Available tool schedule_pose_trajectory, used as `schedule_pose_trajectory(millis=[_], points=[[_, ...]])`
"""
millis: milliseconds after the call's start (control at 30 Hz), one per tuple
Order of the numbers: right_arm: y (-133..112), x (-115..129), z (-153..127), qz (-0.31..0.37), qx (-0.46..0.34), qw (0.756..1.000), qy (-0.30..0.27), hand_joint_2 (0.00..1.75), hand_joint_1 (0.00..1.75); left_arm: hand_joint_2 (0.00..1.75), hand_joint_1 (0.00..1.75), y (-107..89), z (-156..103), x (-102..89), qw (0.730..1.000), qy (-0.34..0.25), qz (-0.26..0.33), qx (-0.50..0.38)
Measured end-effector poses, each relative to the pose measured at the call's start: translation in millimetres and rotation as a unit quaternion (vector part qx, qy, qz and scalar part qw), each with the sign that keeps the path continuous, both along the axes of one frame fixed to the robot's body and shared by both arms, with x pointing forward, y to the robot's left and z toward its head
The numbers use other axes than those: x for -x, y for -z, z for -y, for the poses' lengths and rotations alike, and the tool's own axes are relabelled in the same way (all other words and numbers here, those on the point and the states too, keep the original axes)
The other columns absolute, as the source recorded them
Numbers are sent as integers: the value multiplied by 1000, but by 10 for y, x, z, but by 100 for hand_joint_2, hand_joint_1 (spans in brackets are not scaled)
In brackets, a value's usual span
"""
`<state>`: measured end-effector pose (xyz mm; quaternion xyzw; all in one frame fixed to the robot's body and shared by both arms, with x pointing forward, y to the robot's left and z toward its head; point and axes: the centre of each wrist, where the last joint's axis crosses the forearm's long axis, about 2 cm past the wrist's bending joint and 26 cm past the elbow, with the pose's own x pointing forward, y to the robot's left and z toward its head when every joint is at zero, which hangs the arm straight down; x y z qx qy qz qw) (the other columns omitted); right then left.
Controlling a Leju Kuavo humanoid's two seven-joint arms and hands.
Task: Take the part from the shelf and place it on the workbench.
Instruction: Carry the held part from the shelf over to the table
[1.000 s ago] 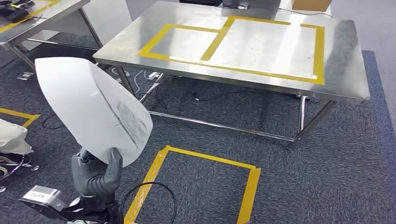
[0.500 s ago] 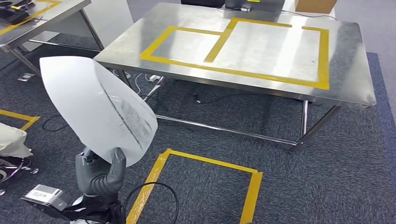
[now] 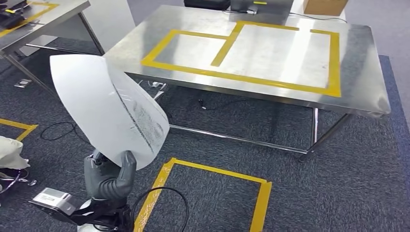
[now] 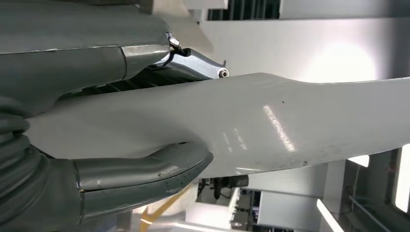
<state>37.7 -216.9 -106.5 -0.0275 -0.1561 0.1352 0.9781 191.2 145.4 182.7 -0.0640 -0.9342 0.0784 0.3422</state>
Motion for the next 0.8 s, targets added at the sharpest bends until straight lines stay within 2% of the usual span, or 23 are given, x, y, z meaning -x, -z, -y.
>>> schedule_pose_trajectory(millis=[800], points=[[13, 6, 93, -2, 9, 1000, -4, 0, 0, 175, 175, 12, 13, 23, 1000, 0, -5, 5]])
